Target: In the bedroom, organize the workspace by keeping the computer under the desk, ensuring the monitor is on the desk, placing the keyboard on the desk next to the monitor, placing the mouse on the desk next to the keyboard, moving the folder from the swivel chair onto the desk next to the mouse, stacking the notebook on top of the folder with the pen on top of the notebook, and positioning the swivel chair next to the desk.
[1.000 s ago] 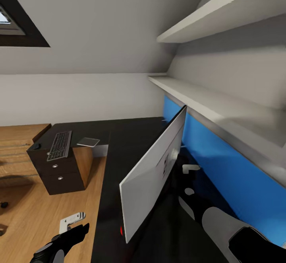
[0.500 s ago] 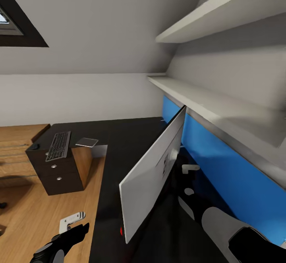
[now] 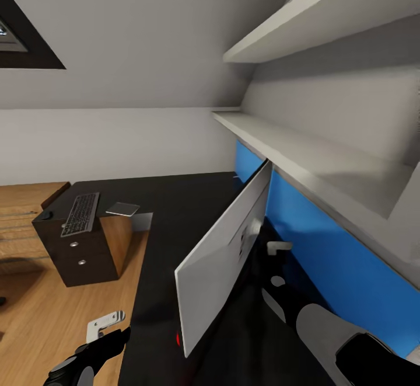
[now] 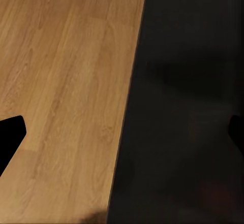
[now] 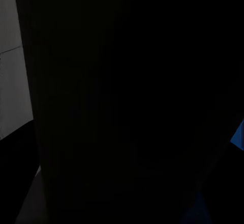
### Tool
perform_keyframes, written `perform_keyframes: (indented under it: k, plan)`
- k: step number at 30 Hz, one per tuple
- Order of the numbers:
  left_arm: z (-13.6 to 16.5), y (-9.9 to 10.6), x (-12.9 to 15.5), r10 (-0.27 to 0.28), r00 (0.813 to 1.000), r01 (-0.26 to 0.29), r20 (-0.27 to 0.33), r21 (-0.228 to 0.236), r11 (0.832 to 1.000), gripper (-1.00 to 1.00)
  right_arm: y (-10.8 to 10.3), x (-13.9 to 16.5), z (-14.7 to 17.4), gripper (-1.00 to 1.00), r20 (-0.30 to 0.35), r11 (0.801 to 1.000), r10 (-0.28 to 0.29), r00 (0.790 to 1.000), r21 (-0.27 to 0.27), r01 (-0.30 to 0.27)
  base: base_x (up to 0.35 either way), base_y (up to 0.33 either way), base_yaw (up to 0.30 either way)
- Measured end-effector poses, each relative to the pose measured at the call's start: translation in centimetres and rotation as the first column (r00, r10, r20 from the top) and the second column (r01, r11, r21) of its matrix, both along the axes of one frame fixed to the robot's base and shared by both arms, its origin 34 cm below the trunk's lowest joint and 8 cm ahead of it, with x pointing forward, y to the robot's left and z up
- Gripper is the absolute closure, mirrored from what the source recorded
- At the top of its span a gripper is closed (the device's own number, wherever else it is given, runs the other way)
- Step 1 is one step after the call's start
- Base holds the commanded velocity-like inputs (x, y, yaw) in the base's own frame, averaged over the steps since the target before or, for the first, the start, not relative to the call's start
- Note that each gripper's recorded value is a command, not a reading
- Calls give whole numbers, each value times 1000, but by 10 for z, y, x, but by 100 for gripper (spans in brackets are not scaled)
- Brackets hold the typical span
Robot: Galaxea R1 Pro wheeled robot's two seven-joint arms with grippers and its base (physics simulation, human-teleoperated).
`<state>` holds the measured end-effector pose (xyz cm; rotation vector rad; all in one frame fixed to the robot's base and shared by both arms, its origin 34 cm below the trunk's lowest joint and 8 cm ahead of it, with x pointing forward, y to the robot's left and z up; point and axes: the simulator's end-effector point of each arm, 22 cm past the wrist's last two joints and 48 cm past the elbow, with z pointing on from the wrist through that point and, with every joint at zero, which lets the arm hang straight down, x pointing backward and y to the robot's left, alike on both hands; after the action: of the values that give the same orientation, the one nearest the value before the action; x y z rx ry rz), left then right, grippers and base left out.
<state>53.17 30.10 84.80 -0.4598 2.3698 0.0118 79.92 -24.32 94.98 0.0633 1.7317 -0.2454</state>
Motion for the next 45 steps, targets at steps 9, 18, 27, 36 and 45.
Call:
perform_keyframes:
  k: [9, 18, 27, 36, 45]
  plan:
    - [0, 1, 0, 1, 1000, -1, 0, 2, 1000, -100, 2, 0, 0, 100, -1, 1000, 4, 1000, -2, -4, 11, -21, 0]
    - [0, 2, 0, 1, 1000, -1, 0, 2, 1000, -100, 1, 0, 0, 100, 1, 1000, -1, 1000, 4, 1, 114, 0, 0]
    - [0, 1, 0, 0, 1000, 0, 0, 2, 1000, -100, 2, 0, 0, 100, 0, 1000, 4, 1000, 2, -4, 107, 0, 0]
    - [0, 0, 0, -2, 1000, 2, 1, 0, 1000, -100, 3, 0, 0, 100, -1, 1000, 4, 1000, 2, -4, 49, 0, 0]
    - [0, 0, 0, -2, 1000, 2, 1, -2, 1000, -100, 3, 0, 0, 100, -2, 1000, 6, 1000, 0, -6, 3, 0, 0]
